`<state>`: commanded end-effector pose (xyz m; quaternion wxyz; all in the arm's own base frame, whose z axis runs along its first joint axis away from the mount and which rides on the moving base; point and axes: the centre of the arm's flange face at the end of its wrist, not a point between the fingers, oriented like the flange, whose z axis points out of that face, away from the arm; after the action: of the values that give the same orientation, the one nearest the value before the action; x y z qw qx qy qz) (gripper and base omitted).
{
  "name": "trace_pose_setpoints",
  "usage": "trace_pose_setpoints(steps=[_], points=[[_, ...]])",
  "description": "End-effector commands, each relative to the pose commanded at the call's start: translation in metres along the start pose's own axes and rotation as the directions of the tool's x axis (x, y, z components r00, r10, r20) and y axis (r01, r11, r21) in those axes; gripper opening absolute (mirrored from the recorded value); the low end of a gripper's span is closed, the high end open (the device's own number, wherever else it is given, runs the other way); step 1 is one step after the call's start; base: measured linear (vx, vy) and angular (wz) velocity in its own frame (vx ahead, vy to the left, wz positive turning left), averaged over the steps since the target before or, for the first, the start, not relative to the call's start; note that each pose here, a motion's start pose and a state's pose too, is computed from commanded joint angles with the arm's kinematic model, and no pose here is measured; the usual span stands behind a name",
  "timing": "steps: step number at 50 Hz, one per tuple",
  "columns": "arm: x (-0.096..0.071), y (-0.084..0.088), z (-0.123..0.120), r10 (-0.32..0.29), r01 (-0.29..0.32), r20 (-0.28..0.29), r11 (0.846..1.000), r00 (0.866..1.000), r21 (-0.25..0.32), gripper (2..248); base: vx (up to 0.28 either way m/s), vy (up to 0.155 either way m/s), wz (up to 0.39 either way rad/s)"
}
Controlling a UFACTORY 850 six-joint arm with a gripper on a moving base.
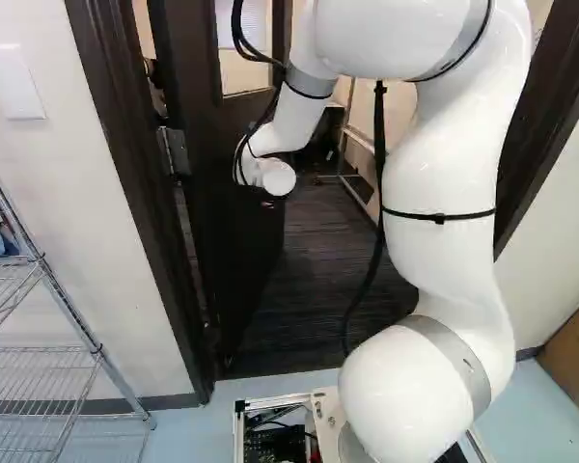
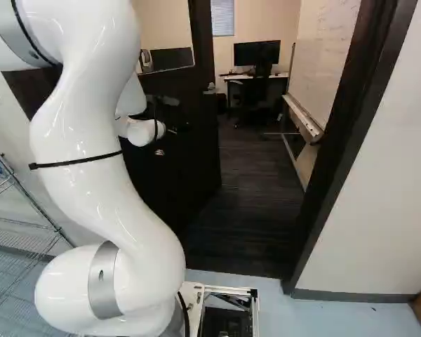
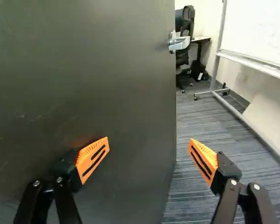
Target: Open the door and move inside
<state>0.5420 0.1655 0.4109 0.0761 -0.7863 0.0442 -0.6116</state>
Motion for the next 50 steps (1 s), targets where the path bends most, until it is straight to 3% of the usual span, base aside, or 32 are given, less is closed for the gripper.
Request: trace_pose_setpoints(steps=[26, 50], points=[[-0.004, -0.044, 0.03, -0.1, 0.102, -0.022, 0.984, 0.995, 0.149, 247, 0.0, 0.0, 0.0], [-0.008, -0.078, 0.058, -0.108, 0.115, -0.045, 0.974, 0.993, 0.197, 247, 0.0, 0.0, 0.0]])
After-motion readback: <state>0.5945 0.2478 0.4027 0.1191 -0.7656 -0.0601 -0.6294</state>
